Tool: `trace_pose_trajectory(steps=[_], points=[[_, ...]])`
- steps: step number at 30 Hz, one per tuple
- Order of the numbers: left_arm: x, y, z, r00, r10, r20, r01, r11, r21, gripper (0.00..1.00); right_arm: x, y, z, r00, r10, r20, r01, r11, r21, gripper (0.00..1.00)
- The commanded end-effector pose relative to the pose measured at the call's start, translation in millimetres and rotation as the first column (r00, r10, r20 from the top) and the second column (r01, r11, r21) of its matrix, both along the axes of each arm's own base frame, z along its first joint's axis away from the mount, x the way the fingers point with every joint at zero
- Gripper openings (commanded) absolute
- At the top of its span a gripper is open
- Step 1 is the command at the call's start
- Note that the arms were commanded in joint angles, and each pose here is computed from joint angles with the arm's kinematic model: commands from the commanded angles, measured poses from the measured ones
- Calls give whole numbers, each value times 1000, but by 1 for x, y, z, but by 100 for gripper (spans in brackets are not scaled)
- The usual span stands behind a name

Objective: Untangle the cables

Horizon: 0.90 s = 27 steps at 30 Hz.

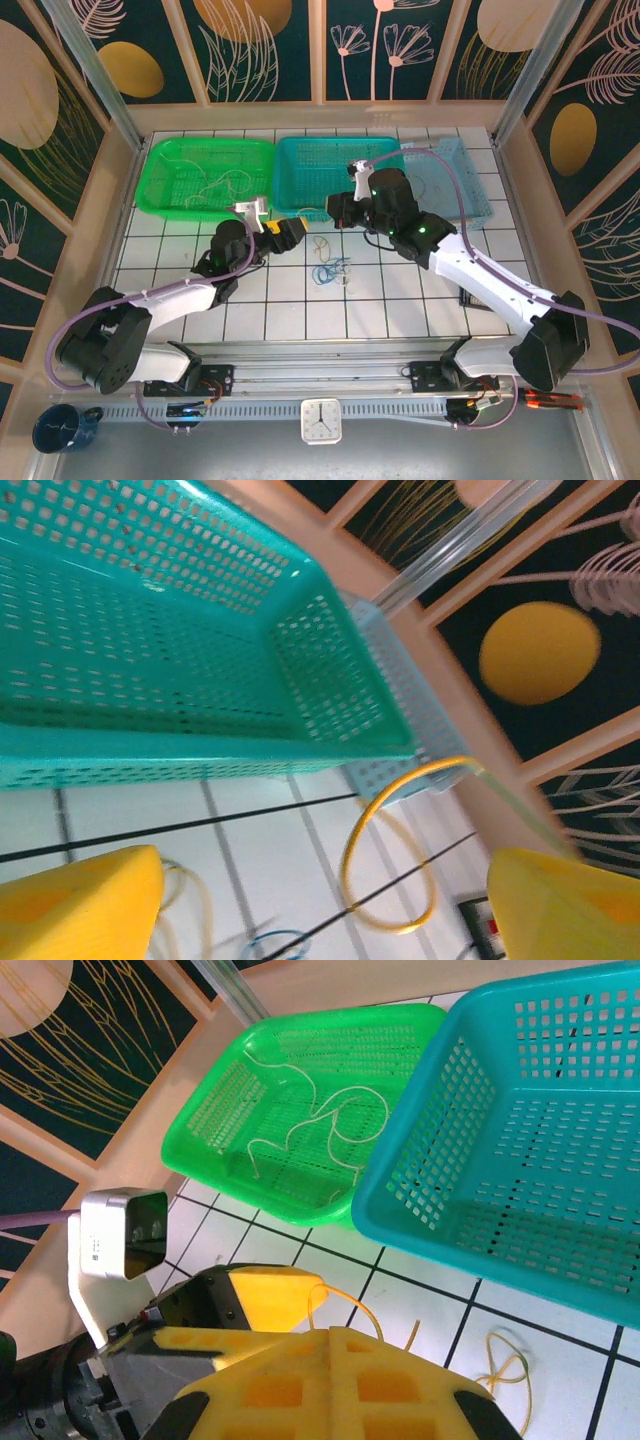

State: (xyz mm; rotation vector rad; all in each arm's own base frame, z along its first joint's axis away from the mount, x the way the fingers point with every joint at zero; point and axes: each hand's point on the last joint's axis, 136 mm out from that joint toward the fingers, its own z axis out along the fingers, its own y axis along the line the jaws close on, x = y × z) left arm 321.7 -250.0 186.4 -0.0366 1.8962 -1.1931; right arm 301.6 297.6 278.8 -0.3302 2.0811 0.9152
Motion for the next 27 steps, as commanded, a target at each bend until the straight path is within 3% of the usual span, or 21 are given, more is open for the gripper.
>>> trace_pose_trajectory(steps=[1,8,19,27], points=[[-4,-11,22,999,-50,-8,48,990,-135,81,-3,3,31,999,1,52,-5,997,72,0],[-3,-18,15,996,-76,-55,66,983,-174,72,-5,8,36,998,12,54,-17,994,104,0],[3,-22,12,995,-74,-65,62,982,-180,70,-14,19,42,997,44,56,-51,990,129,0],[5,-23,11,995,-78,-66,65,982,-178,59,-17,26,45,996,58,61,-66,988,140,0]])
